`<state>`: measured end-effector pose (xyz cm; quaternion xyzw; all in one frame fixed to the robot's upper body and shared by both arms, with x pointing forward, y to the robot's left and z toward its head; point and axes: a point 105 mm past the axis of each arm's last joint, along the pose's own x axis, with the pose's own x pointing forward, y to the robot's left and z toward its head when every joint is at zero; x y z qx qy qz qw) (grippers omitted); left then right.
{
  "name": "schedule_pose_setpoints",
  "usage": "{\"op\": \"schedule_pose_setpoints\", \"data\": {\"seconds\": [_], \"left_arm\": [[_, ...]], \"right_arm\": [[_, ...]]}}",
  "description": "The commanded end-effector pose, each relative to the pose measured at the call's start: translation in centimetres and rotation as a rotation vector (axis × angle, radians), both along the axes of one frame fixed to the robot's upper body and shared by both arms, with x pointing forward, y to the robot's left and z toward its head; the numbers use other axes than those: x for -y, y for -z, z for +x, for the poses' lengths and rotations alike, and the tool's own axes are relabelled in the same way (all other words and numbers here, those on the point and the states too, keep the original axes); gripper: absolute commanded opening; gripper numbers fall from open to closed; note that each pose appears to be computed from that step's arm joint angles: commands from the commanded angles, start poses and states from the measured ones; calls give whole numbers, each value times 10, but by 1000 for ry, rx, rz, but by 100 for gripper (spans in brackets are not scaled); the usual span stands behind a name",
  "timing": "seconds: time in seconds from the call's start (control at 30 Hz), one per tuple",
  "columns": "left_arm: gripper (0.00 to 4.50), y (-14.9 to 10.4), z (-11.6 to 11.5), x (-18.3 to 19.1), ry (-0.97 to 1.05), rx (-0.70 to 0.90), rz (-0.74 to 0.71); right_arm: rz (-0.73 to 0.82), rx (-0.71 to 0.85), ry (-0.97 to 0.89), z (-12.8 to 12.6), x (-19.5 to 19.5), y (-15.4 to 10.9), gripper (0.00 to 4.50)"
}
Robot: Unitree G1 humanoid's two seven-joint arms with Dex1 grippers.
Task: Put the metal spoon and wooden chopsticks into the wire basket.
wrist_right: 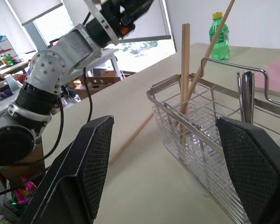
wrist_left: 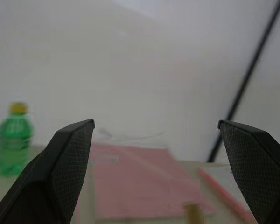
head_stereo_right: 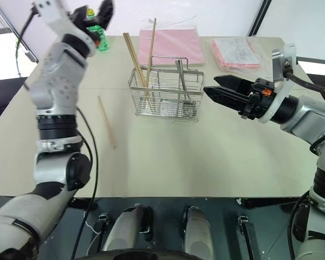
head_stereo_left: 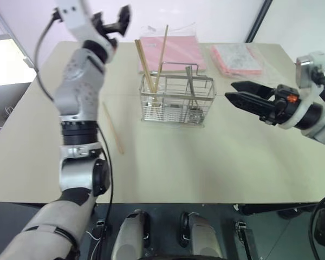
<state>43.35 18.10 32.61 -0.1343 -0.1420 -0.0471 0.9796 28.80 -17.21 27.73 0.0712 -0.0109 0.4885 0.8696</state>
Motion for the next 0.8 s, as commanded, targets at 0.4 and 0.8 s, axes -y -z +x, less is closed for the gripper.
{"op": "schedule_pose_setpoints", "data": {"seconds": [0.4, 0.8], "left_arm": [[445, 171, -6, -20, -157, -876, -34], [421, 207, -12, -9, -197, -1000, -75]], "right_arm": [[-68, 74, -186, -18, -17, -5, 360], [-58, 83, -126, -13, -16, -6, 360]]}}
